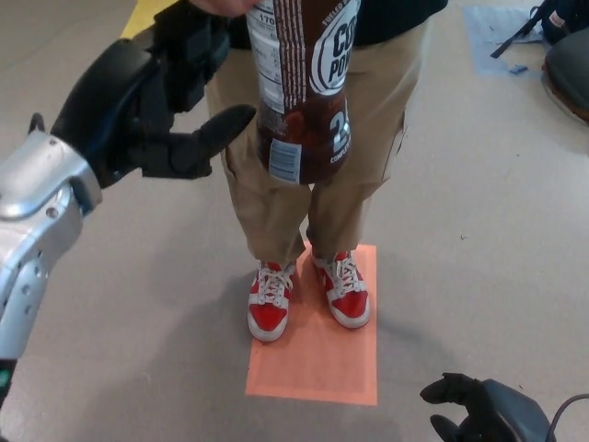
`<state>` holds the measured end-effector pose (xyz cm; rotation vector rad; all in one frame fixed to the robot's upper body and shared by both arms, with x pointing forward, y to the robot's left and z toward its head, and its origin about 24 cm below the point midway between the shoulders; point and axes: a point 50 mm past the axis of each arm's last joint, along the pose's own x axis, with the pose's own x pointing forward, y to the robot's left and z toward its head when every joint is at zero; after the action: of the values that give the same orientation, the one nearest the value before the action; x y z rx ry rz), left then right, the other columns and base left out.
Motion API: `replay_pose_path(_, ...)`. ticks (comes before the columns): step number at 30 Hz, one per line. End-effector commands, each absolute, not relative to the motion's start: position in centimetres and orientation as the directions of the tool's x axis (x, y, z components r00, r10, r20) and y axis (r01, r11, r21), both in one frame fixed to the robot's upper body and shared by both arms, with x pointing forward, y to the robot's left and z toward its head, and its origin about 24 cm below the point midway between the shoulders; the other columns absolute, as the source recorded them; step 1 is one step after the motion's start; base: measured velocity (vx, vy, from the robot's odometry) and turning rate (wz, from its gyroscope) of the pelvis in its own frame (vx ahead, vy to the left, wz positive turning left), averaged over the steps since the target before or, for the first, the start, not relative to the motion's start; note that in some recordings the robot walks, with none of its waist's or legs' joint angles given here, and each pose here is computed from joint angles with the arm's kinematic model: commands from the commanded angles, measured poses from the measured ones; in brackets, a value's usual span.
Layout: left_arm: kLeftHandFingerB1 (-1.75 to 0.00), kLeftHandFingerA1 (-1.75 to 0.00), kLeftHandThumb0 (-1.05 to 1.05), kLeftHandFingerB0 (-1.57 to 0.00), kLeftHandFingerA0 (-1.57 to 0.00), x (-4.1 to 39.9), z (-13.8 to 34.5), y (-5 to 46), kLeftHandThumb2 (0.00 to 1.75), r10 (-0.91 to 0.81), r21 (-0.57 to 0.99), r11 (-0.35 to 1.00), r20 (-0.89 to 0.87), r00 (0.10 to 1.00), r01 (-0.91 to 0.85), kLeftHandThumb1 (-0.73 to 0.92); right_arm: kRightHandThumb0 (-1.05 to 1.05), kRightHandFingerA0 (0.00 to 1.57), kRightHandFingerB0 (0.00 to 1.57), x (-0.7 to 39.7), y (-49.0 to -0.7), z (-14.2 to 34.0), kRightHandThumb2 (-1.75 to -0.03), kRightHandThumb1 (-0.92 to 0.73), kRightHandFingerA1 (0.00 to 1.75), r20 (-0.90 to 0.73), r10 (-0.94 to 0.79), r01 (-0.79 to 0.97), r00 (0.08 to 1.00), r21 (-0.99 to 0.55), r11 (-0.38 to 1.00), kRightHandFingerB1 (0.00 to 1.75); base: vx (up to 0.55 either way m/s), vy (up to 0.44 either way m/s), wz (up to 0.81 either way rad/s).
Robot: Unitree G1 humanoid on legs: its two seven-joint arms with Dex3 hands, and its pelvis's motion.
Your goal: The robot recieved a bottle of protein shake from a person using its left hand and then shake the protein up and down 2 two times and hand it back to the person
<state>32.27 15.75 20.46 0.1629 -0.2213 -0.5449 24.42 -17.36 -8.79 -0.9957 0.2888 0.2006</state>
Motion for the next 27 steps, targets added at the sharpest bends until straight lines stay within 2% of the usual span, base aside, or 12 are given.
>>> replay_pose_path(1,0.00,-0.12,-0.82,0.00,0.00,30.2,23.4,13.1,0.86,-0.776,-0.020,0.625,-0.127,0.618,0.780,0.48,-0.52,0.75,0.64,24.9,-18.9,-8.0,-0.67,-0.82,0.63,-0.269,0.022,-0.245,0.963,-0.837,0.489,0.44,0.00,0.000,0.00)
replay_pose_path(10,0.00,-0.11,-0.84,0.00,0.00,29.7,24.3,11.3,0.88,-0.798,0.030,0.584,-0.160,0.581,0.811,0.48,-0.51,0.77,0.65,24.8,-19.1,-7.9,-0.68,-0.80,0.64,-0.241,0.019,-0.221,0.970,-0.849,0.480,0.45,0.00,0.000,0.00)
replay_pose_path(11,0.00,-0.14,-0.88,0.00,0.00,29.6,24.3,11.1,0.59,-0.801,0.033,0.579,-0.164,0.575,0.815,0.60,-0.52,0.78,0.66,24.8,-19.1,-7.9,-0.67,-0.80,0.65,-0.240,0.019,-0.219,0.971,-0.849,0.482,0.45,0.00,0.000,0.00)
replay_pose_path(12,0.00,-0.14,-0.88,0.00,0.00,29.6,24.3,11.0,0.59,-0.804,0.036,0.573,-0.168,0.570,0.819,0.60,-0.52,0.78,0.66,24.8,-19.0,-7.9,-0.67,-0.80,0.65,-0.238,0.018,-0.217,0.971,-0.848,0.483,0.45,0.00,0.000,0.00)
replay_pose_path(13,0.00,-0.07,-0.86,0.00,0.00,29.6,24.2,10.8,0.89,-0.805,0.038,0.570,-0.173,0.567,0.821,0.51,-0.52,0.79,0.67,24.8,-19.0,-7.9,-0.67,-0.80,0.66,-0.235,0.017,-0.213,0.972,-0.847,0.488,0.45,0.00,0.000,0.00)
replay_pose_path(17,0.00,-0.04,-0.86,0.00,0.00,29.3,23.7,10.4,0.88,-0.814,0.030,0.554,-0.191,0.549,0.832,0.51,-0.51,0.79,0.66,24.6,-18.8,-8.1,-0.67,-0.80,0.65,-0.237,0.020,-0.216,0.971,-0.841,0.496,0.45,0.00,0.000,0.00)
replay_pose_path(20,-0.01,-0.21,-0.86,0.00,0.00,29.0,23.6,10.0,0.60,-0.817,0.025,0.547,-0.202,0.540,0.837,0.56,-0.51,0.76,0.64,24.8,-18.9,-8.0,-0.66,-0.81,0.62,-0.244,0.021,-0.223,0.969,-0.841,0.493,0.42,0.00,0.000,0.00)
replay_pose_path(21,-0.01,-0.11,-0.79,0.00,0.00,28.9,23.5,9.9,0.86,-0.818,0.020,0.545,-0.207,0.537,0.838,0.45,-0.51,0.76,0.66,24.8,-18.9,-8.0,-0.65,-0.82,0.61,-0.247,0.021,-0.224,0.969,-0.839,0.496,0.42,0.00,0.000,0.00)
replay_pose_path(22,0.00,-0.20,-0.87,0.00,0.00,28.9,23.4,9.8,0.61,-0.817,0.017,0.545,-0.213,0.535,0.839,0.54,-0.51,0.76,0.65,24.8,-18.9,-7.9,-0.66,-0.81,0.62,-0.244,0.021,-0.222,0.969,-0.838,0.498,0.42,0.00,0.000,0.00)
replay_pose_path(24,0.00,-0.16,-0.84,0.00,0.00,28.9,23.5,9.7,0.58,-0.813,0.011,0.549,-0.224,0.537,0.836,0.55,-0.51,0.76,0.65,24.9,-18.8,-7.9,-0.66,-0.81,0.62,-0.239,0.021,-0.217,0.971,-0.838,0.501,0.42,0.00,0.000,0.00)
replay_pose_path(25,-0.02,-0.06,-0.78,0.00,0.00,28.9,23.5,9.6,0.85,-0.812,0.012,0.549,-0.231,0.537,0.836,0.45,-0.51,0.77,0.66,25.0,-18.8,-7.8,-0.67,-0.81,0.64,-0.239,0.020,-0.217,0.971,-0.837,0.503,0.43,0.00,0.000,0.00)
replay_pose_path(27,0.00,-0.04,-0.79,0.00,0.00,29.0,23.6,9.4,0.84,-0.807,0.023,0.550,-0.242,0.538,0.835,0.45,-0.51,0.78,0.67,25.1,-18.8,-7.8,-0.67,-0.81,0.65,-0.238,0.019,-0.215,0.971,-0.837,0.504,0.43,0.00,0.000,0.00)
